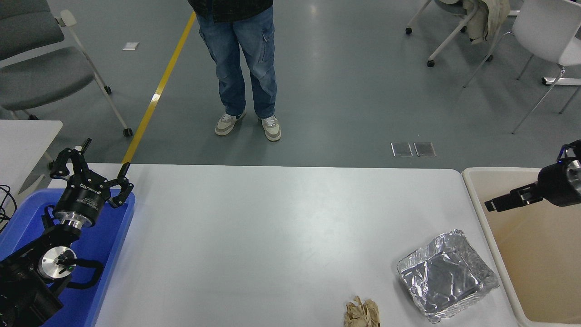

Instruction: Clean the table surface

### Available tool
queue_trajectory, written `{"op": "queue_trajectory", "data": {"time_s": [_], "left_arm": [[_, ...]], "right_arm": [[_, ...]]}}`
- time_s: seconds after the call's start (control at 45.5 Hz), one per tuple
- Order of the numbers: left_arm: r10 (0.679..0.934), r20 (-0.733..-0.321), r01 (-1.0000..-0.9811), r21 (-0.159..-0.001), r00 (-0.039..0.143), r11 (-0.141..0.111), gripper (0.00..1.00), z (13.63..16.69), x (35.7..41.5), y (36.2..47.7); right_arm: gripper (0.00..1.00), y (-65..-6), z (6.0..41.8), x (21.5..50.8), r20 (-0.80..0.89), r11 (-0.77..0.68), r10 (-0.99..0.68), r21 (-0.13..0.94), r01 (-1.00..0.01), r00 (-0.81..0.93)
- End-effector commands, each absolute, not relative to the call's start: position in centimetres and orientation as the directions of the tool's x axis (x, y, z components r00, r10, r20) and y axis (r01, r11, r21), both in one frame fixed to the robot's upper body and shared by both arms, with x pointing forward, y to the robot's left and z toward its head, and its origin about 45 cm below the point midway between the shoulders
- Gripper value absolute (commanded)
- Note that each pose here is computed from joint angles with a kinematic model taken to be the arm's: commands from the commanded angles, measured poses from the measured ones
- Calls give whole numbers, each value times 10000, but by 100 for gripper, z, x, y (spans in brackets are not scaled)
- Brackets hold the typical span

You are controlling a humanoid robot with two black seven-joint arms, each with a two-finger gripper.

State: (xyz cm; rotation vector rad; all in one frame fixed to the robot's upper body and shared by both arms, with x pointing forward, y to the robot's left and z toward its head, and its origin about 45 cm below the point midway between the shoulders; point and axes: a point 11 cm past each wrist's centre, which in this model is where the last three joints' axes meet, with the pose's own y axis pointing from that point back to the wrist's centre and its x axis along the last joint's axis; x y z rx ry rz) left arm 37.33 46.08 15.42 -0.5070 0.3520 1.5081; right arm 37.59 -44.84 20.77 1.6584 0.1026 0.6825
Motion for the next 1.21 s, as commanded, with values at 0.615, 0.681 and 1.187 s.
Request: {"op": "queue_trajectory", "data": {"time_s": [0.615, 0.681, 1.187], "left_arm": [[8527, -5206, -9950, -992, 442, -90, 100, 1542, 3731, 4610], [8531, -5200, -9951, -986, 429, -101, 100, 1541, 3732, 4611], [8522, -5212, -9950, -999, 455, -79, 100, 1543, 3733, 4606]], "right_arm": [[93, -4439, 1027, 3413, 3504, -2296, 4657, 9347, -2715, 8126], [93, -4407, 995, 3403, 3589, -2417, 4599, 9307, -2744, 8122], [74, -4334, 855, 3427, 3888, -2477, 4451, 9191, -3063, 8067]]}}
